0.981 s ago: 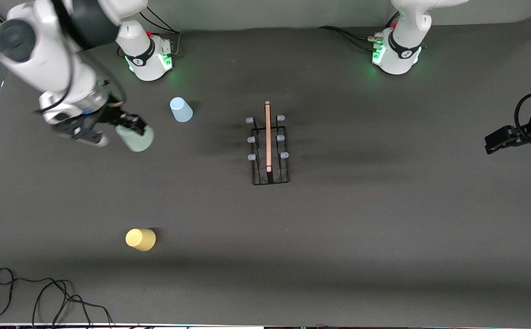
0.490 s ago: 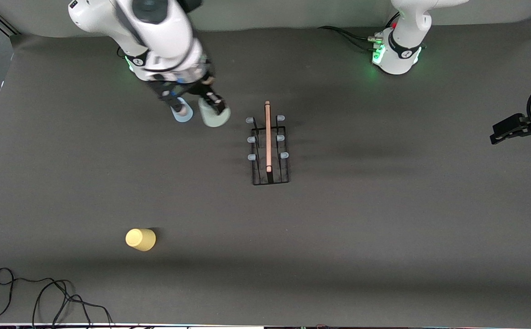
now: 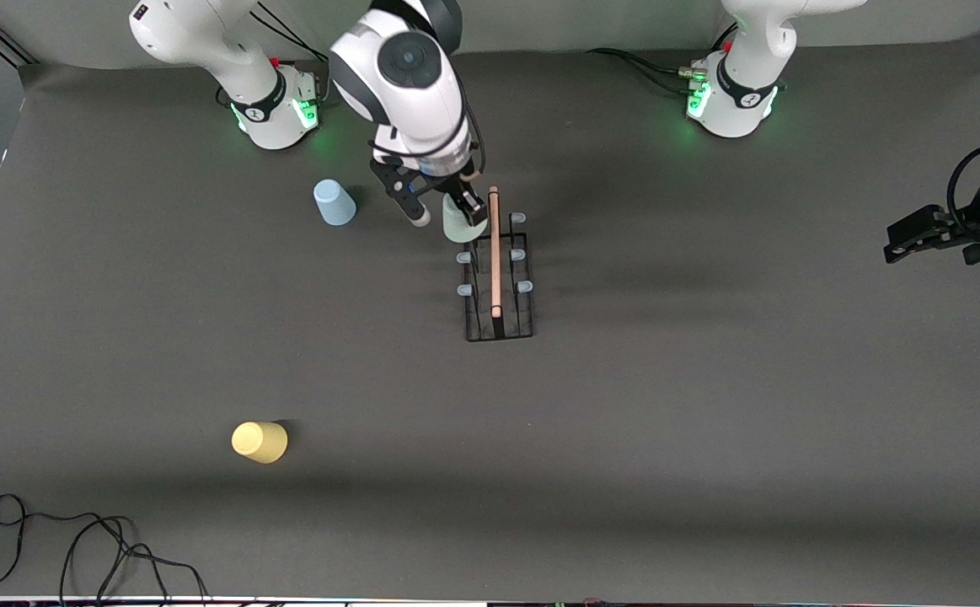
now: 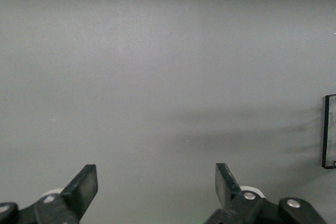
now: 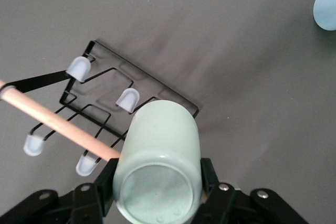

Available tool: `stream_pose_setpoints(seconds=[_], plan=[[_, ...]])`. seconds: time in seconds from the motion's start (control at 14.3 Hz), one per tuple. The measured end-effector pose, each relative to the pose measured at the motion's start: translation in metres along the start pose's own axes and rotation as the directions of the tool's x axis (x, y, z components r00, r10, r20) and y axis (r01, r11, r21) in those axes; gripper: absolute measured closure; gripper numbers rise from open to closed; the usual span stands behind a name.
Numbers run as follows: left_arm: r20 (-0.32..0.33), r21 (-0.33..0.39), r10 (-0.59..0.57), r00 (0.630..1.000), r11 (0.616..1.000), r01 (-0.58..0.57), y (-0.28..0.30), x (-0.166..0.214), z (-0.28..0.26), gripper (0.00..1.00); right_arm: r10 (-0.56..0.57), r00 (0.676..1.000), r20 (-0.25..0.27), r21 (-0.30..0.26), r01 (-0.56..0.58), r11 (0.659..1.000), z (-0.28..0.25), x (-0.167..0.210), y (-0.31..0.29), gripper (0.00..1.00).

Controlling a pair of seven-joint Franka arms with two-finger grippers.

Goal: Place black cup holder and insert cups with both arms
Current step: 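Lift the pale green cup with the right gripper toward the holder, then lower the green cup into a holder slot and open the right gripper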

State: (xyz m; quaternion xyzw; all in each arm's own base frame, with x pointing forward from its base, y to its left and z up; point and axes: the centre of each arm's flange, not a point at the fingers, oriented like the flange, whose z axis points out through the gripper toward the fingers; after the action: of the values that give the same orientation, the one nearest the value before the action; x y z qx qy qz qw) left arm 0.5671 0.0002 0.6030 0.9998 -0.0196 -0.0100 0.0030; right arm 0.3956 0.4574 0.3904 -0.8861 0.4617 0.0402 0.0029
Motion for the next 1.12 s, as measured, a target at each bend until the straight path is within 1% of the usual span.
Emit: stream_pose_setpoints(seconds=[0.21, 0.49, 0.7, 0.77, 0.84, 0.98, 1.12], plan=[[-0.002, 0.006, -0.003, 1.000, 1.000, 0.003, -0.002, -0.001, -0.001, 0.00, -0.004, 1.000, -0.004, -0.009, 0.004, 1.000, 0.023, -0.003, 0.005, 0.33], [-0.011, 0.008, -0.006, 1.000, 1.000, 0.006, -0.004, -0.003, -0.006, 0.00, -0.003, 1.000, -0.004, 0.015, 0.003, 1.000, 0.055, 0.000, 0.017, 0.33], [-0.014, 0.009, -0.005, 1.000, 1.000, 0.006, -0.004, -0.004, -0.008, 0.00, 0.003, 1.000, -0.005, 0.021, -0.003, 1.000, 0.068, -0.005, 0.024, 0.33], [-0.014, 0.009, -0.005, 1.000, 1.000, 0.005, -0.004, -0.004, -0.008, 0.00, 0.010, 1.000, -0.006, 0.022, -0.010, 1.000, 0.068, -0.003, 0.024, 0.28], [-0.015, 0.009, -0.004, 1.000, 1.000, 0.004, -0.004, -0.005, -0.009, 0.00, 0.016, 1.000, -0.006, 0.026, -0.016, 1.000, 0.066, 0.000, 0.022, 0.18], [-0.016, 0.009, 0.000, 1.000, 1.000, 0.000, -0.002, -0.005, -0.009, 0.00, 0.031, 1.000, -0.005, 0.038, -0.031, 0.999, 0.053, 0.007, 0.016, 0.01], [-0.016, 0.009, 0.004, 1.000, 1.000, -0.004, 0.000, -0.005, -0.009, 0.00, 0.051, 0.999, -0.008, 0.018, -0.051, 0.999, 0.019, 0.017, 0.005, 0.00]])
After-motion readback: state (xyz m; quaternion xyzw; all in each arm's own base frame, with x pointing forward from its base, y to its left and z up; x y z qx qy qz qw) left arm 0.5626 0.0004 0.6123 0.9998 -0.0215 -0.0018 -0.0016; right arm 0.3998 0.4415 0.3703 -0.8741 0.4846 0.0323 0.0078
